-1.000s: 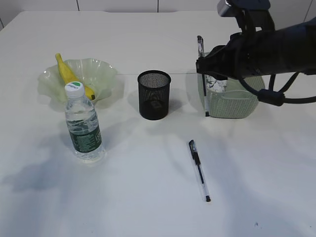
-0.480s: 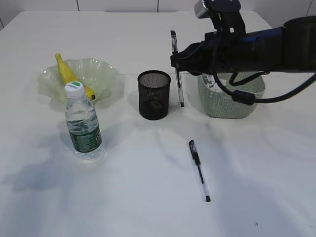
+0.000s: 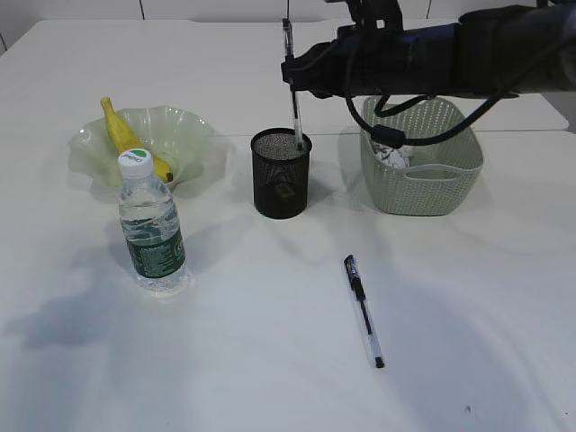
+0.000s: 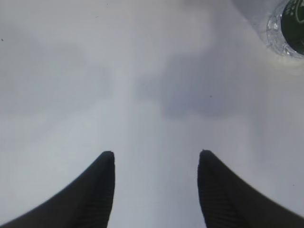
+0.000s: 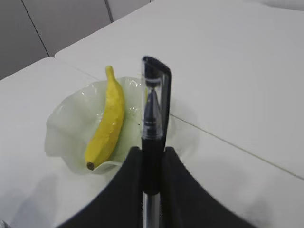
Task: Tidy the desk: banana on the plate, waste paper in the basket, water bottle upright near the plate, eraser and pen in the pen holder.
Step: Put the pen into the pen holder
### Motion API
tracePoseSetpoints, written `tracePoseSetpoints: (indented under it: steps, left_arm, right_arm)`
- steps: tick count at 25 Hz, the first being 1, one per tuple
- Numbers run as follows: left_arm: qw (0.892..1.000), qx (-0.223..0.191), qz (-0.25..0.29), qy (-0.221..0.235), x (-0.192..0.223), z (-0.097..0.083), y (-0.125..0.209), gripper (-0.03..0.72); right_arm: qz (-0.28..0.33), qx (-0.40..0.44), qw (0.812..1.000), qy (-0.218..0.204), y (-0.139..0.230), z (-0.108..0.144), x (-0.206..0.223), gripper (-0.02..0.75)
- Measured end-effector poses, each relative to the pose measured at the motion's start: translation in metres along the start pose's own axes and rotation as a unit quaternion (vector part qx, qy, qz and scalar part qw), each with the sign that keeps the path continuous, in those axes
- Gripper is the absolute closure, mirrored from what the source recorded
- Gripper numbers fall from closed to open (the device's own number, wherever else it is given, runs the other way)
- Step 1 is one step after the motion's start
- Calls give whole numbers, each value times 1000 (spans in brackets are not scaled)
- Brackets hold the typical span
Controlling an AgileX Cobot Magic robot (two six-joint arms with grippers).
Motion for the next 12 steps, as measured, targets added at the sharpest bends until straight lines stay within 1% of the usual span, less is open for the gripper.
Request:
tracePoseSetpoints:
  steps: [7,12]
  left_arm:
    - [1000,0,-2,0,0,0,-1,298]
    - [1000,0,-2,0,0,0,-1,299]
  right_arm:
    - [-13,-6,1000,-2,-6,-7,16,685]
    - [-10,-3,1000,-11,3,-9,27,685]
Point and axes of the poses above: a point on each arm's last joint axis where the gripper is mounted, x pointing out along that axis toward the gripper, z along the wrist's bending axis when the last joint is at zero, y = z × x, the point moved 7 cm from there along x, pointing out along that axis toward the gripper, and after that the axes turned 2 degrees about -x, right-handed, at the moved point
